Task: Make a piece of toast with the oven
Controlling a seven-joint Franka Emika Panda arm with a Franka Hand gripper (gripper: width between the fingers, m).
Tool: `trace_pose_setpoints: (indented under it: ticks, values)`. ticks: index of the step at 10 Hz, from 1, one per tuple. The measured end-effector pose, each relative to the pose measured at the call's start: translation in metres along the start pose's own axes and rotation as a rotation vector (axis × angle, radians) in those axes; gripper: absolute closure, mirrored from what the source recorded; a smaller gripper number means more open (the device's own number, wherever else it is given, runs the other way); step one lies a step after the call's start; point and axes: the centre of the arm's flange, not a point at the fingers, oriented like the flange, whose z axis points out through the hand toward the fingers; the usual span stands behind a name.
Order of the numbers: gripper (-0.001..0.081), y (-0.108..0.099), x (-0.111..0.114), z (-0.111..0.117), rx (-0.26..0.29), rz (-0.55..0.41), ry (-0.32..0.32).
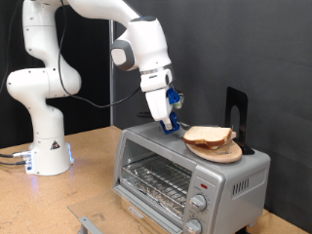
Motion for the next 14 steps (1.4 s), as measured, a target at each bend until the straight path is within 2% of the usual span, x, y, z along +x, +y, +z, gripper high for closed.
trace_pose_setpoints:
  ticks: [1,3,6,8,11,14]
  values:
    - [0.0406,-0.001,-0.002,0.001,0.010,0.015,-0.022]
    - [0.0406,-0.004,-0.007,0.004,0.077,0.044,-0.089]
    - [0.0406,-0.006,-0.005,0.001,0.062,0.021,-0.040]
    - [0.0406,-0.006,-0.006,-0.001,0.061,0.016,-0.031]
    - [0.0406,-0.009,-0.011,0.002,0.056,0.007,-0.071]
    - [0.0406,-0.022,-0.024,0.008,0.059,-0.022,-0.095]
